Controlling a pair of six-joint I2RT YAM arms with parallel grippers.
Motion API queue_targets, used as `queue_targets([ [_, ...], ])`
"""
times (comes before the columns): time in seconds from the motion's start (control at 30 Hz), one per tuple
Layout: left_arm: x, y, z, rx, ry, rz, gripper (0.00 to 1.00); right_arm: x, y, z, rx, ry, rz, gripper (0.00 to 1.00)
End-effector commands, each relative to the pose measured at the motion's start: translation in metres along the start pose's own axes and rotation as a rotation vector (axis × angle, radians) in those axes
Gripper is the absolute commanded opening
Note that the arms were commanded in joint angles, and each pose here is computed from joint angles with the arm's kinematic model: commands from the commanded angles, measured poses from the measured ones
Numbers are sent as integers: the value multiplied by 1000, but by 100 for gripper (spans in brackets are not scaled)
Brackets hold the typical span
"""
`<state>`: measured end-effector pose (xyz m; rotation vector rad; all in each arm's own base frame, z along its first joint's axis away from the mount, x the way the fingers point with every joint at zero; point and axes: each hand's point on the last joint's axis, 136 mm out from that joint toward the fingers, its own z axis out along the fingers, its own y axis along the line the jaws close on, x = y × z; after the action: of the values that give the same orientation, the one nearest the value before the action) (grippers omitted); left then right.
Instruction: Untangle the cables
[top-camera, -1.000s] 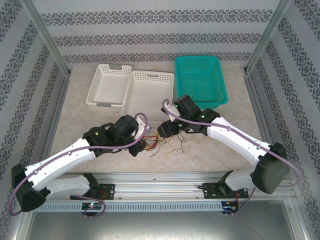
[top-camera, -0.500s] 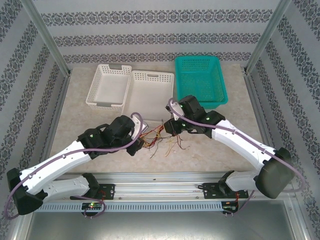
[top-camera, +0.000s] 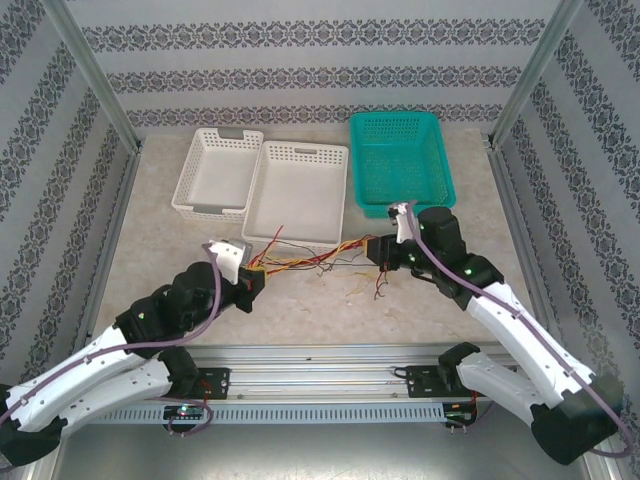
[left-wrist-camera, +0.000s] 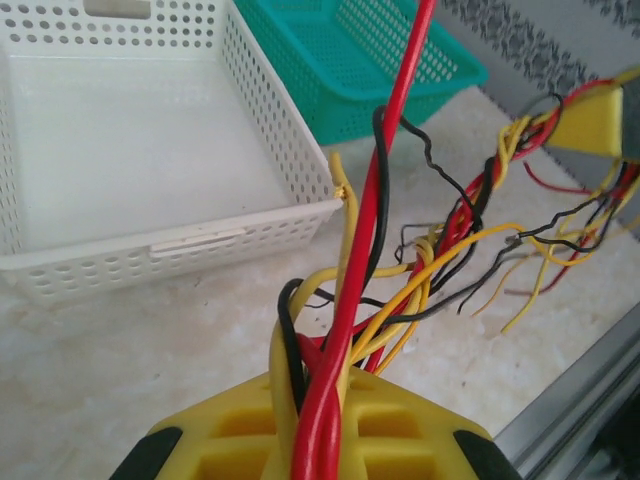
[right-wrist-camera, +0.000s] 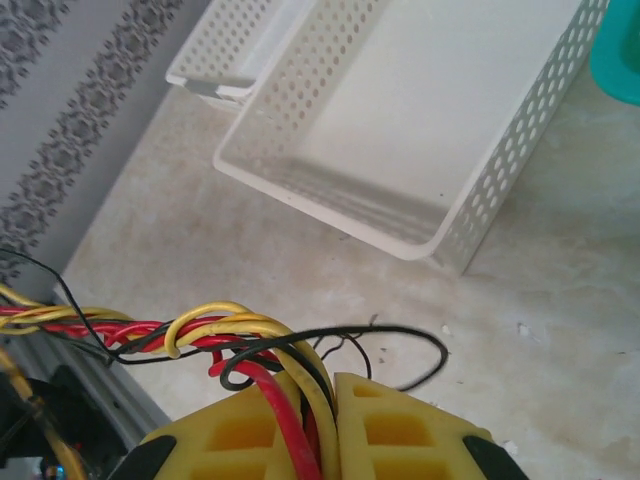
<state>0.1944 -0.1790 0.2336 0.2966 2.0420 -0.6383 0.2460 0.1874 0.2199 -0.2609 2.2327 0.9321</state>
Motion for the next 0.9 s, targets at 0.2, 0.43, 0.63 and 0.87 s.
queue_targets([
  [0.2,15,53,-7,-163,-175,-344,0,0,-64,-18,205,-105,159,0],
  [0.43,20,42,10,-124,-135,-349,0,-6,-46,-27,129,-147,122,29],
  [0.63,-1,20,21,-47,-156,-370,0,-15,-35,-44,114,-213,72,48],
  [0.87,-26,-10,23,71,-164,-394,0,-3,-15,-38,3,-205,90,52],
])
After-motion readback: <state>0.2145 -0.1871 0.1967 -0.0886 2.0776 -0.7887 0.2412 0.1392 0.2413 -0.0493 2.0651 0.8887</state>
